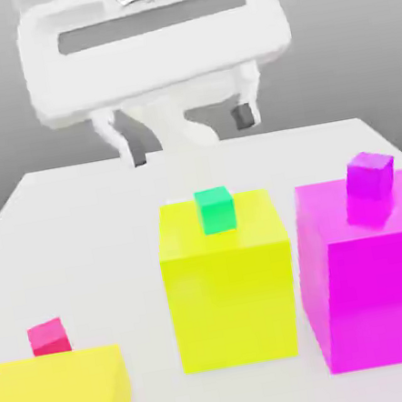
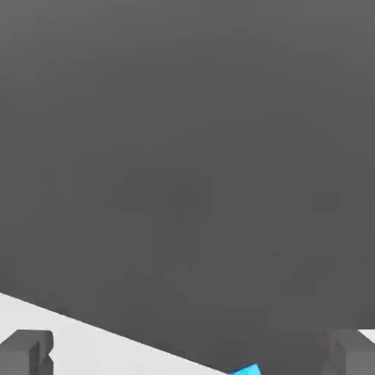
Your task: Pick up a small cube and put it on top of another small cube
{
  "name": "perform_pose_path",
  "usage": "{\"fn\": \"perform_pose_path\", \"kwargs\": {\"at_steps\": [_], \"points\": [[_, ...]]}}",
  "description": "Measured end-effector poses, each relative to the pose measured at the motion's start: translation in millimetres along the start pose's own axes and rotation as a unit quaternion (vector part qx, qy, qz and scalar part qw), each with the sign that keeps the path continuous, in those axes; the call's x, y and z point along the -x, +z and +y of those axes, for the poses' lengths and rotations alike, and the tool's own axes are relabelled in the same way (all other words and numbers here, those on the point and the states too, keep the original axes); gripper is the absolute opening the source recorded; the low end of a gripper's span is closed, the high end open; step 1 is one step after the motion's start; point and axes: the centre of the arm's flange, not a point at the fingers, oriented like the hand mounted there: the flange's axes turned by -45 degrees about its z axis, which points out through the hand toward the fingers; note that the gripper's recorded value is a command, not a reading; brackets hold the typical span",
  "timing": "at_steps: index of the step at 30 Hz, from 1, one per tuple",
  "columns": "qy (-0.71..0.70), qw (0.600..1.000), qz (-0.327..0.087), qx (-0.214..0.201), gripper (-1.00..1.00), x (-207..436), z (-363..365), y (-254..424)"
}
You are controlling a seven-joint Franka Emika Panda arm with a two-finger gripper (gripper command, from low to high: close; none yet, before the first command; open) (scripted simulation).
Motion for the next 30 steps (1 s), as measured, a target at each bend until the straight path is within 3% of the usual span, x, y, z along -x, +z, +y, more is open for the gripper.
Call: {"fn": "perform_pose_path", "kwargs": {"at_steps": [8, 16, 20, 21, 30], "points": [[-0.067, 0.994, -0.09, -0.015, 0.0, 31, 22, 129], [-0.144, 0.973, -0.181, -0.004, 0.0, 86, 46, 230], [-0.159, 0.968, -0.196, 0.001, 0.0, 111, 53, 283], [-0.159, 0.968, -0.196, 0.0, -1.0, 117, 54, 296], [-0.16, 0.967, -0.197, 0.0, -1.0, 109, 53, 277]]}}
